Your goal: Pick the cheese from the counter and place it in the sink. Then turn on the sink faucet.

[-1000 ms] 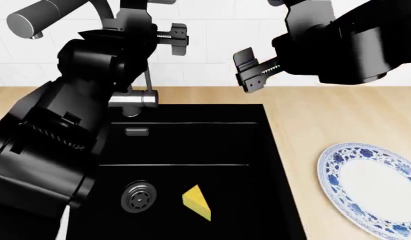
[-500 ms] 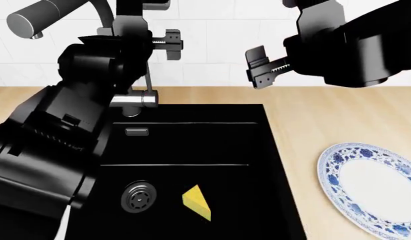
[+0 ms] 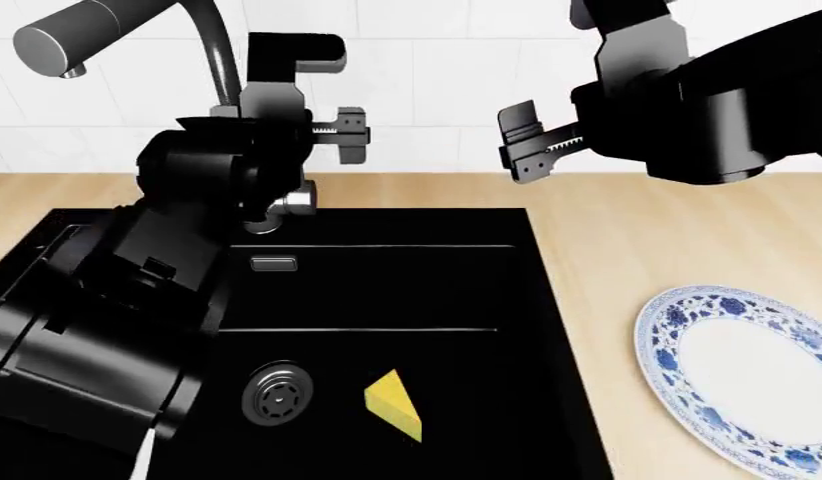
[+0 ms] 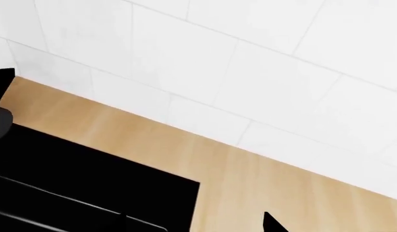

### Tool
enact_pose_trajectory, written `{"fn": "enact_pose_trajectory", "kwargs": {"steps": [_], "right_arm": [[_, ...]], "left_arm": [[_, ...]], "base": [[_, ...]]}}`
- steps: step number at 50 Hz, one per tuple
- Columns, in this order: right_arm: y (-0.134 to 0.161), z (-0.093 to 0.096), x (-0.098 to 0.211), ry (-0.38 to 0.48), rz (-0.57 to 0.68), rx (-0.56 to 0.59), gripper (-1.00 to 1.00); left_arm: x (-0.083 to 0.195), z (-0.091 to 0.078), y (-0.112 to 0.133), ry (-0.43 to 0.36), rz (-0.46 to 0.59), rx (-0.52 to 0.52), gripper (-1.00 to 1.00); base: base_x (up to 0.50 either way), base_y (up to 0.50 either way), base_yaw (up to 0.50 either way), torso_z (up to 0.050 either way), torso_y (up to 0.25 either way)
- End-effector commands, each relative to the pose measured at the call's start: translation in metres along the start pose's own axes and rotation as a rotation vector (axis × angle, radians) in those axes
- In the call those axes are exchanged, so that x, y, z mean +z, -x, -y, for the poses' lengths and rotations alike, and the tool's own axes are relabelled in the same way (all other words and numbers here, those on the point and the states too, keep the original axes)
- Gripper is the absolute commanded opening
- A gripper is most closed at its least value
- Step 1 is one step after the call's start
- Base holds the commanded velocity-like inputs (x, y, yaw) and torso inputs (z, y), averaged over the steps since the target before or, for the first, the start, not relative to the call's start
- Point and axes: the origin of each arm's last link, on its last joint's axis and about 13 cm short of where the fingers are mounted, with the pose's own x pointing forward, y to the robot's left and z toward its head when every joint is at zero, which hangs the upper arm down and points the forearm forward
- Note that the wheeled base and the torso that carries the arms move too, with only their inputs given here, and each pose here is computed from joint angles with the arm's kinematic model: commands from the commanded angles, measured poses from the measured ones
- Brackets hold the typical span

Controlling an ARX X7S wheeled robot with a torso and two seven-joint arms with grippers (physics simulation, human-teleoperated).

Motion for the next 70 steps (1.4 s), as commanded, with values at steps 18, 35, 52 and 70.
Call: {"fn": "enact_pose_trajectory", "kwargs": {"steps": [18,35,52,70], "right_arm": [[-0.006,0.001,-0.003,0.001,-0.002,-0.009,1.00],[-0.008,0.001,-0.004,0.000,-0.001,-0.012,1.00],[-0.011,0.001,-0.005,0.000,-0.002,-0.011,1.00],[-0.013,0.000,-0.007,-0.002,-0.003,-0.010,1.00]], "left_arm": [[-0.033,0.002,-0.009,0.033,-0.064,-0.031,1.00],[-0.047,0.005,-0.011,0.039,-0.091,-0.049,1.00],[-0.058,0.010,-0.012,0.032,-0.105,-0.086,1.00],[-0.062,0.020,-0.012,-0.063,-0.058,-0.193,1.00]], "base": [[0.00,0.00,0.00,0.000,0.000],[0.00,0.00,0.00,0.000,0.000],[0.00,0.00,0.00,0.000,0.000],[0.00,0.00,0.00,0.000,0.000]]}}
